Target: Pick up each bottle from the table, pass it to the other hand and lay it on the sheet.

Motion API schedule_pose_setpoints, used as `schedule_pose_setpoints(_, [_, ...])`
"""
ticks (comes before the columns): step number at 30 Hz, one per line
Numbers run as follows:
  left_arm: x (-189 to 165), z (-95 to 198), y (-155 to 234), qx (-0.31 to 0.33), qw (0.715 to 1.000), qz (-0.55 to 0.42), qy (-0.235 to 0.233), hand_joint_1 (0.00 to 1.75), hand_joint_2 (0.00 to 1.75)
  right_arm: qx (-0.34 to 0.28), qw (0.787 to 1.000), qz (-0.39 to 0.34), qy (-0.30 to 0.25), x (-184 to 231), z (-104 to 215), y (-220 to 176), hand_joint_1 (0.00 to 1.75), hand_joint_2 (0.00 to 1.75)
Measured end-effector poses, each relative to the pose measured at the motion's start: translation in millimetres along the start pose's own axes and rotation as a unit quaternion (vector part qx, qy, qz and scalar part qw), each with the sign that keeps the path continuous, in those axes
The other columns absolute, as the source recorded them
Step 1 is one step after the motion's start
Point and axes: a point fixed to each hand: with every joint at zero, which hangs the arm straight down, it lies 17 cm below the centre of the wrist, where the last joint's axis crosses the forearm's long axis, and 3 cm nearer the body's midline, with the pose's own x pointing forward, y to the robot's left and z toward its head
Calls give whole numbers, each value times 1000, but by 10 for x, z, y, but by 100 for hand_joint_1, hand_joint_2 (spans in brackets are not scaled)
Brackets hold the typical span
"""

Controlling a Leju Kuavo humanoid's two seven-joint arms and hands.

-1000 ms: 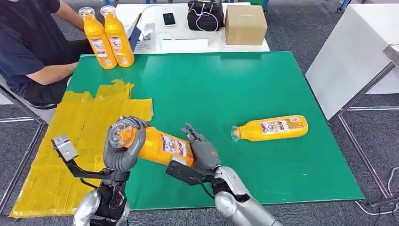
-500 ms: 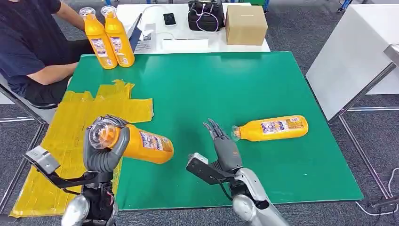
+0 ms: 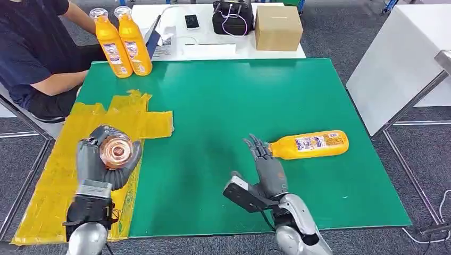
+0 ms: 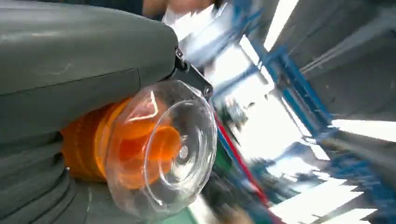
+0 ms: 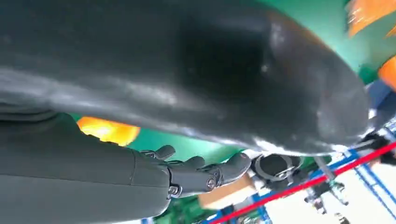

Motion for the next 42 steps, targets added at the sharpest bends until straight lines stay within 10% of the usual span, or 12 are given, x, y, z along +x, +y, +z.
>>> schedule_pose_setpoints(9, [-662,234,-381,-121,954,-270,36,175,175,-65,996,45,41,-448,28,-902,0,0])
schedule_pose_setpoints(34, [-1649,959,-978,-300,894,-309,125,175,175,-127,980,123,89,-822,104,-1694,0,0])
schedule_pose_setpoints(35, [-1659,969,-990,-303,895,-302,129,16,175,-127,980,125,91,-831,93,-1711,0,0])
schedule_pose_setpoints(42, [-1687,1038,-1075,-317,894,-285,136,0,175,-120,977,146,100,-865,7,-1747,0,0])
